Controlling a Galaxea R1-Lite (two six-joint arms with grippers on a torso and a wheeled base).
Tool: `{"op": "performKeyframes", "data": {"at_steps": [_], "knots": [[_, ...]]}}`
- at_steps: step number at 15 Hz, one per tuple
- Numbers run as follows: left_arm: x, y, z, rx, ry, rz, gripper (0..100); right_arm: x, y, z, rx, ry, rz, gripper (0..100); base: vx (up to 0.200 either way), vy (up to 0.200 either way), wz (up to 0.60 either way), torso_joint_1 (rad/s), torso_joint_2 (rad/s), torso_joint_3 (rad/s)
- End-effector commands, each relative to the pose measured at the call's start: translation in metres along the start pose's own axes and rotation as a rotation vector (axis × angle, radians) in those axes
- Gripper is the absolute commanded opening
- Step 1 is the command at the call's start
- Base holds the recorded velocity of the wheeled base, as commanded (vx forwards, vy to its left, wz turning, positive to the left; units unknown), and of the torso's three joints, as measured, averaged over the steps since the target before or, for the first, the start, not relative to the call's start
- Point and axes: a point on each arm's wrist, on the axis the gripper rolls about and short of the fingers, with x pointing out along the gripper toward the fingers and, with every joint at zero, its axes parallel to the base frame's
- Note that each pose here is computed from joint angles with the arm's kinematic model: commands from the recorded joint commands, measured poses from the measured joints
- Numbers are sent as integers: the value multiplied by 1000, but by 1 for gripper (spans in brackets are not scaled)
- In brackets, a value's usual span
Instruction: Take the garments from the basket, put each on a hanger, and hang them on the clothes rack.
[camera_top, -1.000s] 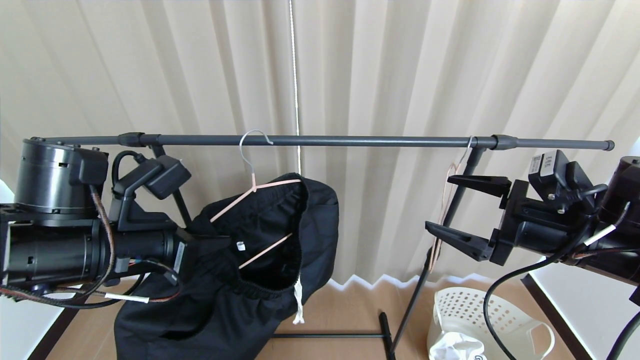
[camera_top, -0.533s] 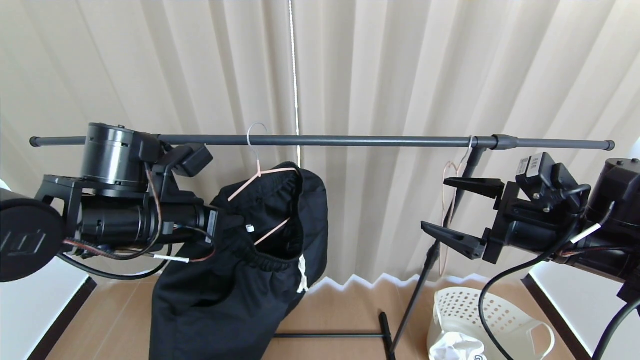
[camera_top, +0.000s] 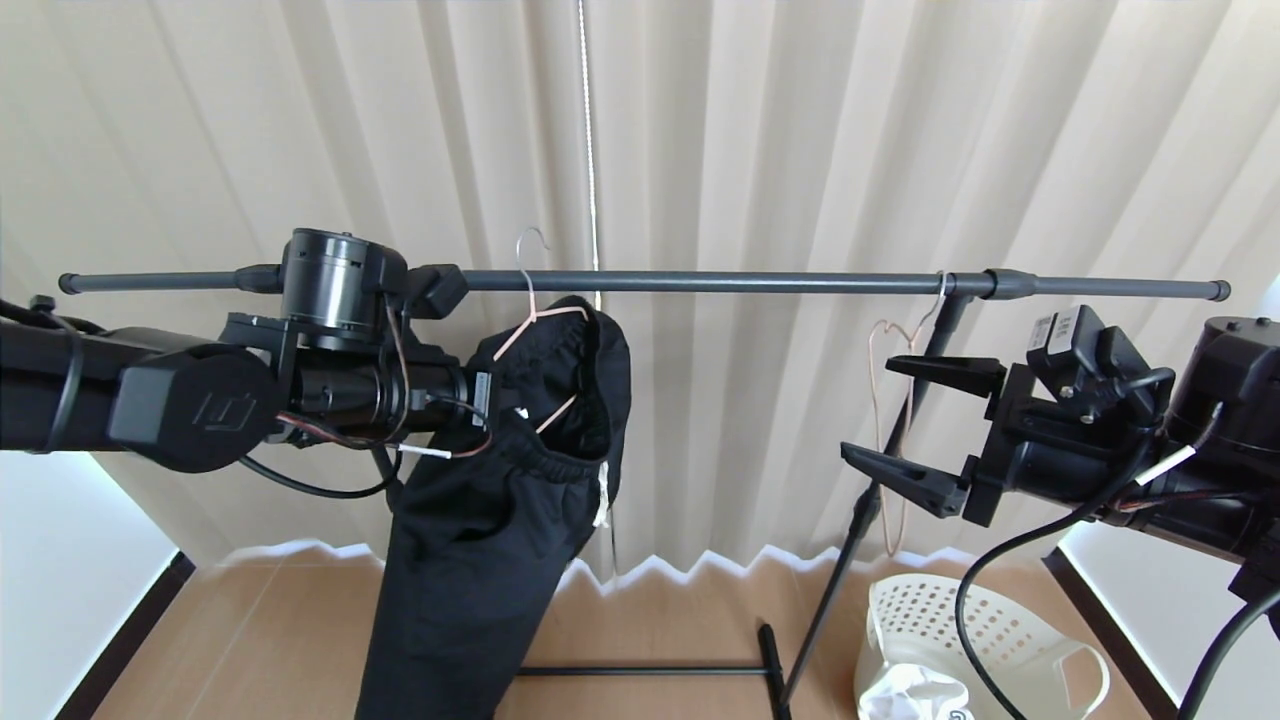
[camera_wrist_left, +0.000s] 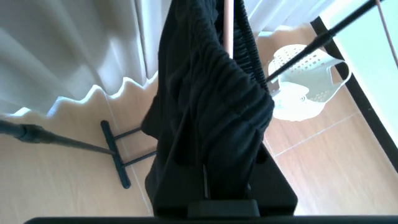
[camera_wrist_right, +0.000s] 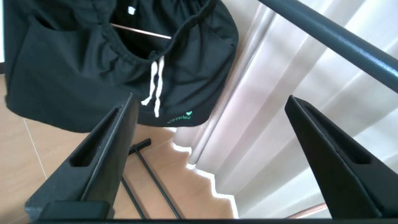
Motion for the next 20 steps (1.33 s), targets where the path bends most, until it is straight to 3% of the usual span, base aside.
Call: {"op": "performKeyframes", "data": {"at_steps": [1, 3, 11, 12, 15, 17, 20], "knots": [[23, 3, -2, -13, 23, 2, 0, 1, 0, -2, 3, 4, 2, 100, 0, 0, 0, 0, 0, 0], [33, 4, -2, -10, 2, -1, 0, 3, -1, -4, 6, 10, 4, 100, 0, 0, 0, 0, 0, 0], [39, 5, -10, -18, 28, 0, 0, 4, -1, -6, 11, 17, 7, 100, 0, 0, 0, 0, 0, 0], [37, 5, -14, -14, 38, -1, 100, 4, -1, -6, 11, 17, 7, 100, 0, 0, 0, 0, 0, 0], [15, 1, -12, -13, 16, -4, 100, 4, -1, -5, 7, 10, 6, 100, 0, 0, 0, 0, 0, 0], [-16, -4, -8, -5, -30, -7, 100, 0, 0, 1, -4, -7, 0, 100, 0, 0, 0, 0, 0, 0], [-80, -13, -17, 5, -105, -13, 100, -21, 4, 29, -30, -71, -114, 100, 0, 0, 0, 0, 0, 0]]}}
